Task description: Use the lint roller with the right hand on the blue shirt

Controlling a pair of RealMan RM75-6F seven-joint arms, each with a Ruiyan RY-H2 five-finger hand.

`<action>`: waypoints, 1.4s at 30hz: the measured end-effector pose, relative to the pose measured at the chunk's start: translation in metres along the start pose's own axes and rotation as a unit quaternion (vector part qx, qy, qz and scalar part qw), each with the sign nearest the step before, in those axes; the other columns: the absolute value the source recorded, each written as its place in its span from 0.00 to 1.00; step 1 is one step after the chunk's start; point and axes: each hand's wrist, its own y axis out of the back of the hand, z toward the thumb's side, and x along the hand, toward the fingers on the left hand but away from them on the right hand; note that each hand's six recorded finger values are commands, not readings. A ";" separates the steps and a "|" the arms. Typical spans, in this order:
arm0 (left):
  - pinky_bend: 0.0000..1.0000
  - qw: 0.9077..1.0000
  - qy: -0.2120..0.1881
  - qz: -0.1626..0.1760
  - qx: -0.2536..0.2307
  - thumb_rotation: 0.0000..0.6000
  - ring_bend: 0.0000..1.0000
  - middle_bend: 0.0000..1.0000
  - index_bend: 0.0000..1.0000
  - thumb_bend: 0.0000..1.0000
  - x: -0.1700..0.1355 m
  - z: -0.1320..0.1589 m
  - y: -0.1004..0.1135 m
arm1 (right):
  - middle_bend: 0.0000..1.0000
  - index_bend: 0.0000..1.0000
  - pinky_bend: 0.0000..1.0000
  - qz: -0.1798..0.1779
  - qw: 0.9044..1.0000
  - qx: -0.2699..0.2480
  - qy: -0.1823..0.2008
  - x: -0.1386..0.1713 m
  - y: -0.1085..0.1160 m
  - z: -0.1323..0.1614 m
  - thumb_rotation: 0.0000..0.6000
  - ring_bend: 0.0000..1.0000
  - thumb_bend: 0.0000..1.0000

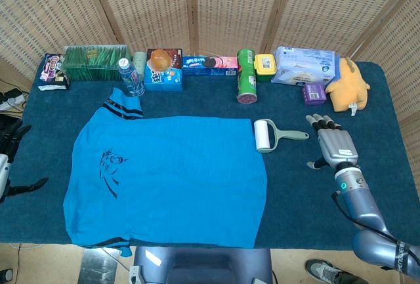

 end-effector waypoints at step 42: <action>0.02 0.999 0.047 -0.011 0.004 1.00 0.00 0.00 0.00 0.08 -0.017 -0.026 0.003 | 0.09 0.04 0.14 0.110 0.993 0.021 0.047 -0.080 -0.060 0.018 1.00 0.06 0.11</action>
